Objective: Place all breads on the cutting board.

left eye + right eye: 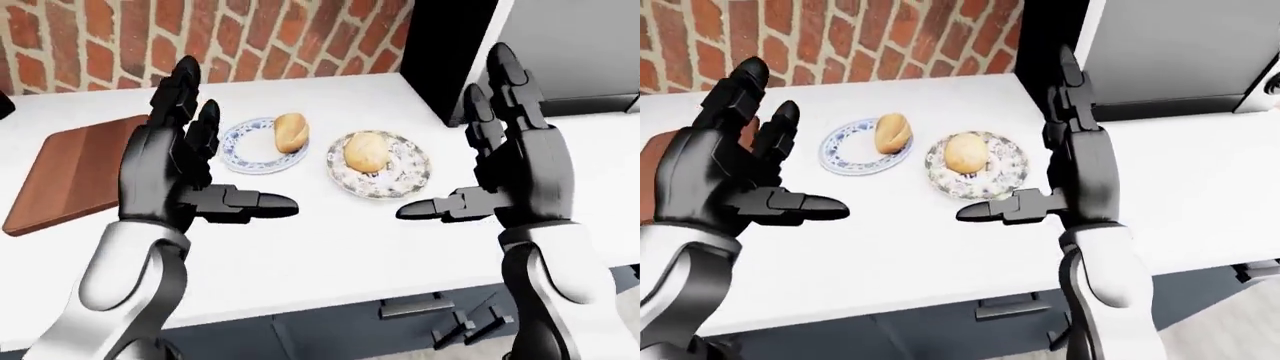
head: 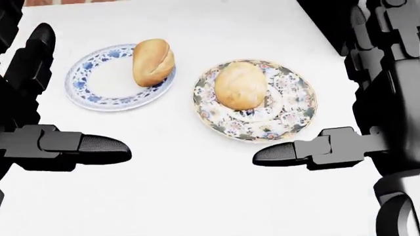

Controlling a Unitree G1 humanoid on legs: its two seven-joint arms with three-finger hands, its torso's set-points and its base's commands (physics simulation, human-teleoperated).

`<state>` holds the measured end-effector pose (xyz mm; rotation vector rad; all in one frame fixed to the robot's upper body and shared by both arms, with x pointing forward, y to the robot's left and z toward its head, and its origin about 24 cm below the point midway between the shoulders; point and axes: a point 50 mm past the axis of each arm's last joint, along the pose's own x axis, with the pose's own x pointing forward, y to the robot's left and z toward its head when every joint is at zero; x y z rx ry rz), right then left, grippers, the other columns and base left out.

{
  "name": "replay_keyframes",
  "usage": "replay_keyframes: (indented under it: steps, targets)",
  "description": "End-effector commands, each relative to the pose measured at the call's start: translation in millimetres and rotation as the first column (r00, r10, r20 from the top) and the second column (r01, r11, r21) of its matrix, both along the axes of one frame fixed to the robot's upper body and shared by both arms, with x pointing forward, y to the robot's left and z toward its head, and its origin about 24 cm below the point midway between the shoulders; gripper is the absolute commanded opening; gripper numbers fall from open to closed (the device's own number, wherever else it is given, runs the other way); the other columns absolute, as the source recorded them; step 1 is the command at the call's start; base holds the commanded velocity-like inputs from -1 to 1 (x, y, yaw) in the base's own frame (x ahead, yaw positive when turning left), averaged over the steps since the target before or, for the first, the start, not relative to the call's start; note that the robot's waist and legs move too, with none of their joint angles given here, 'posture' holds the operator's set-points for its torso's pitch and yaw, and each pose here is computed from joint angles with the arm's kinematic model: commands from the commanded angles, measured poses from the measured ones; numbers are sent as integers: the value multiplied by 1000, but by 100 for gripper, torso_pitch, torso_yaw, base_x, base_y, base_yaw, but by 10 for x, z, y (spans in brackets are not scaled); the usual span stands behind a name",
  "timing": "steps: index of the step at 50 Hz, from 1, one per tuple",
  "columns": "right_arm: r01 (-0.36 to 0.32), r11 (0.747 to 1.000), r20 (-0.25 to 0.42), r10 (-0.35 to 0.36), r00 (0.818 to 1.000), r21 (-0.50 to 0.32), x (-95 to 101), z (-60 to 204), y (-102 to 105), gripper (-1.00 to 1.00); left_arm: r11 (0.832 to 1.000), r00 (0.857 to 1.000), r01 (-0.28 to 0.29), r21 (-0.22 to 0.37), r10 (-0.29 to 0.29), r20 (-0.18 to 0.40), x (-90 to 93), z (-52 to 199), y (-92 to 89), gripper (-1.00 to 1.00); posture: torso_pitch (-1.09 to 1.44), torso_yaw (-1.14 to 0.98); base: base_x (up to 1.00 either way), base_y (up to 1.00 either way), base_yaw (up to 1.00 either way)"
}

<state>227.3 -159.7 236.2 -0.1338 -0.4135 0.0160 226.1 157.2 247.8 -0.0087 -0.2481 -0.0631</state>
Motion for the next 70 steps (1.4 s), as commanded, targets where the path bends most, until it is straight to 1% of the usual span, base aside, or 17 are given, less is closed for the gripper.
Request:
replay_keyframes:
  steps: [1,12,21,23,25,31,37,41,43,48,50,53,57,66,67,68,70]
  targets:
    - [-11,1000,47,12,999,-12,-33,77,29,100,1000,998,1,1,-1,67,-46,93,7,100,0,0,0,0,0]
    - [-14,997,45,18,999,-73,-87,173,77,100,1000,997,-1,16,0,77,-62,140,36,100,0,0,0,0,0]
    - [43,989,8,-42,999,-141,-130,255,48,100,1000,996,0,21,-2,87,-109,172,48,100,0,0,0,0,0]
    - [55,987,-15,-58,998,-153,-111,261,26,100,1000,996,1,21,-2,89,-117,187,48,100,0,0,0,0,0]
    - [56,982,-72,-70,995,-180,-58,217,22,100,1000,996,1,21,-3,90,-115,192,47,100,0,0,0,0,0]
    - [64,975,-126,-92,988,-211,176,251,9,100,1000,996,16,27,-18,84,-131,189,21,100,0,0,0,0,0]
    - [55,969,-145,-92,985,-240,371,350,66,100,999,997,32,22,-33,69,-126,167,12,100,0,0,0,0,0]
    - [37,962,-166,-85,983,-272,462,346,122,100,1000,997,22,14,-23,71,-107,174,42,100,0,0,0,0,0]
    - [16,958,-181,-70,981,-285,494,307,160,100,1000,997,23,15,-24,70,-110,170,40,100,0,0,0,0,0]
    - [32,949,-186,-94,978,-314,581,263,180,100,1000,997,23,15,-25,72,-109,164,29,100,0,0,0,0,0]
    - [44,943,-194,-114,974,-331,623,228,170,100,1000,997,13,15,-14,78,-100,172,45,100,0,0,0,0,0]
    - [51,945,-202,-121,972,-322,668,218,156,100,1000,996,-1,26,-2,95,-108,186,48,100,0,0,0,0,0]
    - [65,937,-209,-144,967,-344,713,203,145,100,1000,995,2,22,-4,95,-111,185,49,100,0,0,0,0,0]
    - [55,938,-221,-137,966,-343,802,170,172,100,1000,996,4,17,-6,93,-116,190,55,100,0,0,0,0,0]
    - [55,937,-221,-138,965,-345,805,167,175,98,1000,996,3,16,-5,93,-118,190,58,100,0,0,0,0,0]
    - [57,936,-220,-141,965,-348,813,163,175,91,1000,996,3,14,-5,94,-121,193,59,100,0,0,0,0,0]
    - [59,935,-222,-144,965,-350,827,147,171,69,1000,996,4,10,-5,93,-122,196,63,100,0,0,0,0,0]
